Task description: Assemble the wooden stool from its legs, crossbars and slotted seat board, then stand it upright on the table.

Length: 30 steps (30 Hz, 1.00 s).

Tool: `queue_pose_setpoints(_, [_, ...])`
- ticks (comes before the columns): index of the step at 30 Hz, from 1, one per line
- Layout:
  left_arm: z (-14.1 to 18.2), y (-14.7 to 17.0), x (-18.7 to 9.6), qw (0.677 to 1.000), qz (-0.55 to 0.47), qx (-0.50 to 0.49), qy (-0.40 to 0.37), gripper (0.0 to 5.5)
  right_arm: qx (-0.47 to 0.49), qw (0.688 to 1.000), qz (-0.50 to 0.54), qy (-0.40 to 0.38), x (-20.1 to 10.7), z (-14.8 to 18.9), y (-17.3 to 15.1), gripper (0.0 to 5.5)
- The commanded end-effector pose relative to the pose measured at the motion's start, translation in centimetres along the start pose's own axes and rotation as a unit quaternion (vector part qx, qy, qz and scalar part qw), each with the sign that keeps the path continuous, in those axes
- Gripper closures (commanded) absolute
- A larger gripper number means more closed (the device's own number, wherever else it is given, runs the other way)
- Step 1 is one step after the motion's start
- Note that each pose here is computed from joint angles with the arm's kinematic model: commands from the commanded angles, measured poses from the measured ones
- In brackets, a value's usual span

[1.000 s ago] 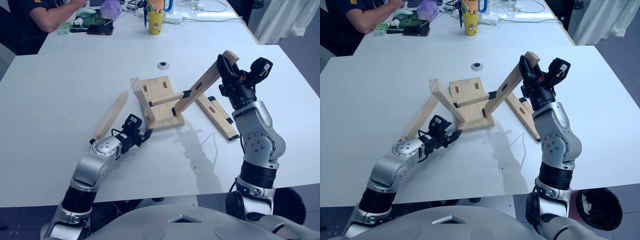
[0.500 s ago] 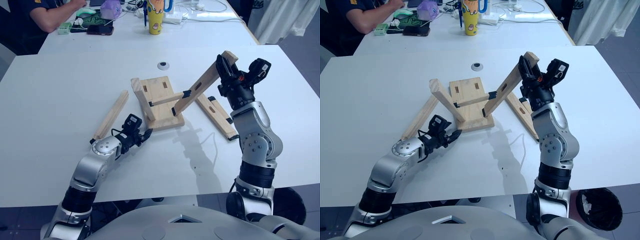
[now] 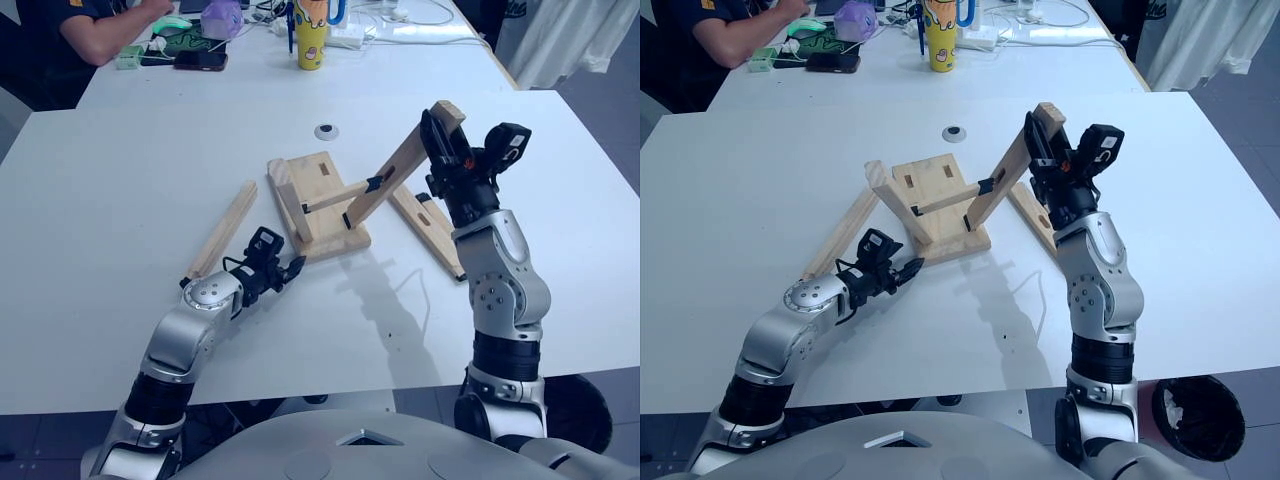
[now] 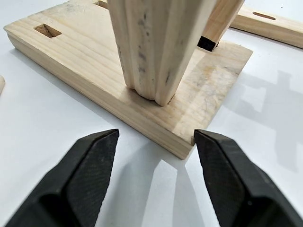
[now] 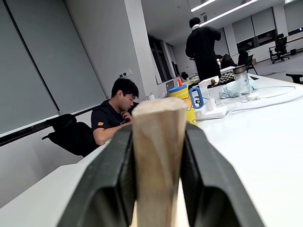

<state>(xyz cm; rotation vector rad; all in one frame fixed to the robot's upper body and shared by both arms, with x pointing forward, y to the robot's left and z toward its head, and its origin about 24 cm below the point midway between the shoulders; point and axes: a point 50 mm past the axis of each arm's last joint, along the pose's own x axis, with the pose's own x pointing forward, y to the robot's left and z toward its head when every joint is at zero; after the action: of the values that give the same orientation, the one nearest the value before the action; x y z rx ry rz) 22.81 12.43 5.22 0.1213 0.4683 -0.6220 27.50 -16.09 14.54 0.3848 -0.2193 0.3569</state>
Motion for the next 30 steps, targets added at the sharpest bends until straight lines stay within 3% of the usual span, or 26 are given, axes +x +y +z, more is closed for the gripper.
queue_pose_setpoints(1, [0.3,0.1,0.0,1.0,0.003,0.005,-0.001,2.55,-0.034,0.998,-0.015,0.059,-1.0,-1.9,-0.9,4.46])
queue_pose_setpoints(8, [0.6,0.1,0.0,1.0,0.003,0.006,-0.005,2.55,-0.075,0.993,0.018,0.094,-0.4,-2.5,0.4,4.45])
queue_pose_setpoints(21, [0.7,0.1,0.1,1.0,0.005,0.005,-0.007,2.55,-0.107,0.966,0.028,0.234,-1.0,-5.9,-0.5,4.43])
queue_pose_setpoints(30, [0.9,0.2,0.1,1.0,0.005,0.009,-0.009,2.55,-0.207,0.954,0.08,0.201,-0.8,-5.3,0.3,4.38])
